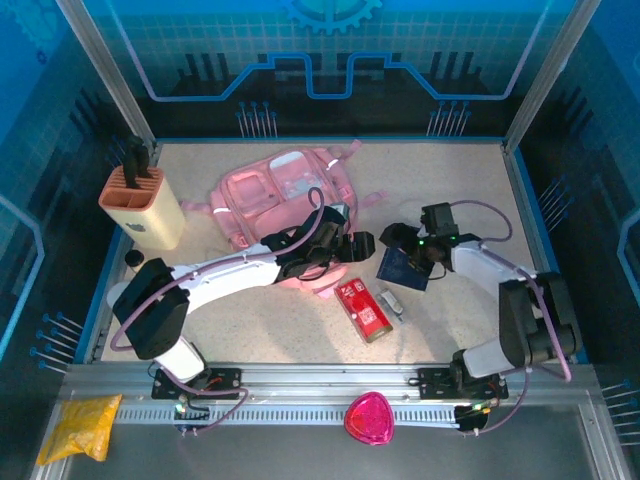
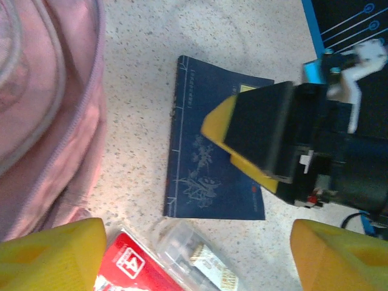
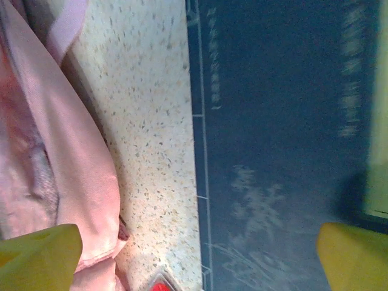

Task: Pack books, pencil case, and school supplies into a backpack

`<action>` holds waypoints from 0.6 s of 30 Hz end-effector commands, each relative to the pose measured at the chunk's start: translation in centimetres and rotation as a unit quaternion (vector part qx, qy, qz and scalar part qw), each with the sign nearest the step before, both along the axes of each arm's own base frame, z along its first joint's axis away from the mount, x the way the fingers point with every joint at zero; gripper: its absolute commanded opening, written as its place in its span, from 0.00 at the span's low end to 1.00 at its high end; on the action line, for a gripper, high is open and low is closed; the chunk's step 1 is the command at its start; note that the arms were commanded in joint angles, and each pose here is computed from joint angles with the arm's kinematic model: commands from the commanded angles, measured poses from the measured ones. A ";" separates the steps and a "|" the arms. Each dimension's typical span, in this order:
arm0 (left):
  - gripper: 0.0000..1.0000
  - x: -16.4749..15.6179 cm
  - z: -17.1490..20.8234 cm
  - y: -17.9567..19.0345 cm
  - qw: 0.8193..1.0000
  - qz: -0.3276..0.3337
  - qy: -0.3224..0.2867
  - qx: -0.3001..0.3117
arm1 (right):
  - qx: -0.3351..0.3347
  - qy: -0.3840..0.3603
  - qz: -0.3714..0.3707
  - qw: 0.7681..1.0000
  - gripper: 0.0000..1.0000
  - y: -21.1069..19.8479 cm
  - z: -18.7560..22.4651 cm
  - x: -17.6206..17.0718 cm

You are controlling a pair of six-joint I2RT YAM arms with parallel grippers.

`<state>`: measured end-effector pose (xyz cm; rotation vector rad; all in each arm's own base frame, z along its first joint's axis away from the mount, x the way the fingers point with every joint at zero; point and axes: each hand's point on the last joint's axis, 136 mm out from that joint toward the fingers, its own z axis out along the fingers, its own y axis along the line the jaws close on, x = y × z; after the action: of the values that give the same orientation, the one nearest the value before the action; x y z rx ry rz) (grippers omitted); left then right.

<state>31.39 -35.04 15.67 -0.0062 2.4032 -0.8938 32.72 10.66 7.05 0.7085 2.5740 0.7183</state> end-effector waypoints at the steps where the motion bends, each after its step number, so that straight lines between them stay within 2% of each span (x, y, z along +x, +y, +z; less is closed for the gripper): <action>1: 0.78 0.4 0.2 -2.3 0.999 -0.021 0.017 -0.034 | -0.031 0.019 0.002 0.999 1.00 -2.9 -0.2 -2.7; 4: 0.76 0.6 -1.0 -4.2 0.998 -0.044 0.041 -0.037 | -0.032 0.047 -0.014 0.998 0.98 -4.9 -0.7 -4.5; 8: 0.69 1.0 -2.4 -6.1 0.995 -0.058 0.066 -0.052 | -0.033 0.037 -0.032 0.998 0.91 -6.5 -0.8 -5.7; 18: 0.46 2.0 -6.5 -9.9 0.986 -0.085 0.117 -0.077 | 0.022 0.062 0.000 0.998 0.69 -5.2 -2.9 -5.5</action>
<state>33.26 -43.26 8.85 0.0235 2.5758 -1.1225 26.90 4.75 3.97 0.8273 2.6684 0.6805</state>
